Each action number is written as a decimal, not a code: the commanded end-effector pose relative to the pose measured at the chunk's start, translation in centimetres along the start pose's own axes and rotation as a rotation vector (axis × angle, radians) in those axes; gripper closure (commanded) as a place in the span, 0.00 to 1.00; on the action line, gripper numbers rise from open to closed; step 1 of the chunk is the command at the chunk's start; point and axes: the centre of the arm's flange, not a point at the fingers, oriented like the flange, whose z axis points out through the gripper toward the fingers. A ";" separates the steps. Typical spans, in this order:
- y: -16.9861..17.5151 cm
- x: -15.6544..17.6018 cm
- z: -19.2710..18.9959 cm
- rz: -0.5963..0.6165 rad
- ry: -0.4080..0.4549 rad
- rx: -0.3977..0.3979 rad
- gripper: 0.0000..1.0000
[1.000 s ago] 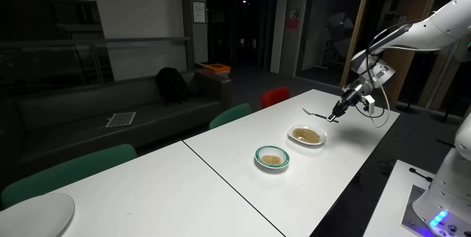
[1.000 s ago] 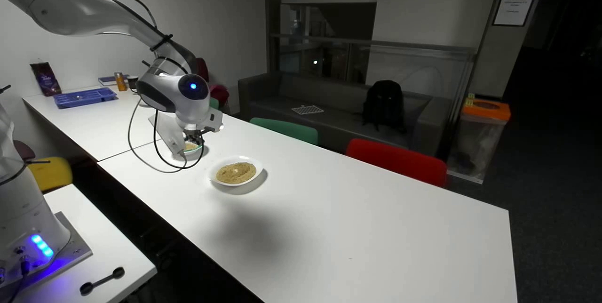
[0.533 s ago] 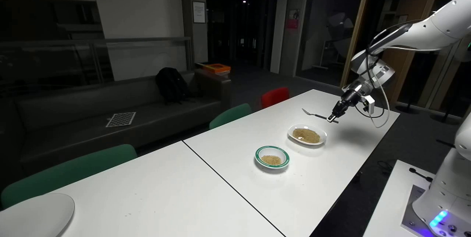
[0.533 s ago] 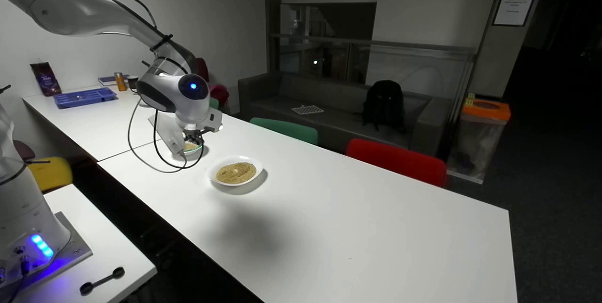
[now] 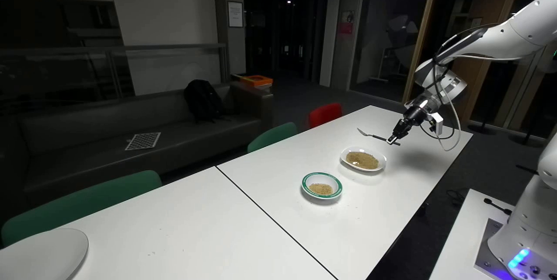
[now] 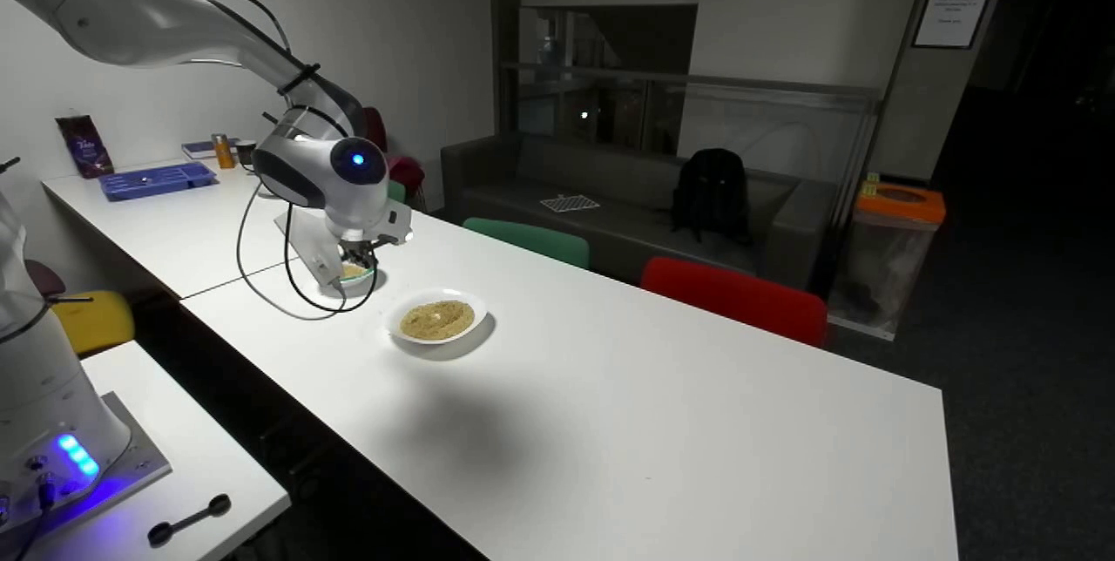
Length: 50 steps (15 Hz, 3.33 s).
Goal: Use the silver spoon to spoon out some contents from the bowl on the left and place them in the bowl on the right
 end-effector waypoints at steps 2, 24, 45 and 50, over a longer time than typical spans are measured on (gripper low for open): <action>0.0 0.0 0.0 0.000 0.000 0.000 0.89; 2.4 -1.3 -2.3 0.107 -0.008 0.171 0.97; 4.4 -0.4 -4.8 0.273 -0.027 0.503 0.97; 4.5 -0.5 -4.7 0.248 -0.035 0.504 0.97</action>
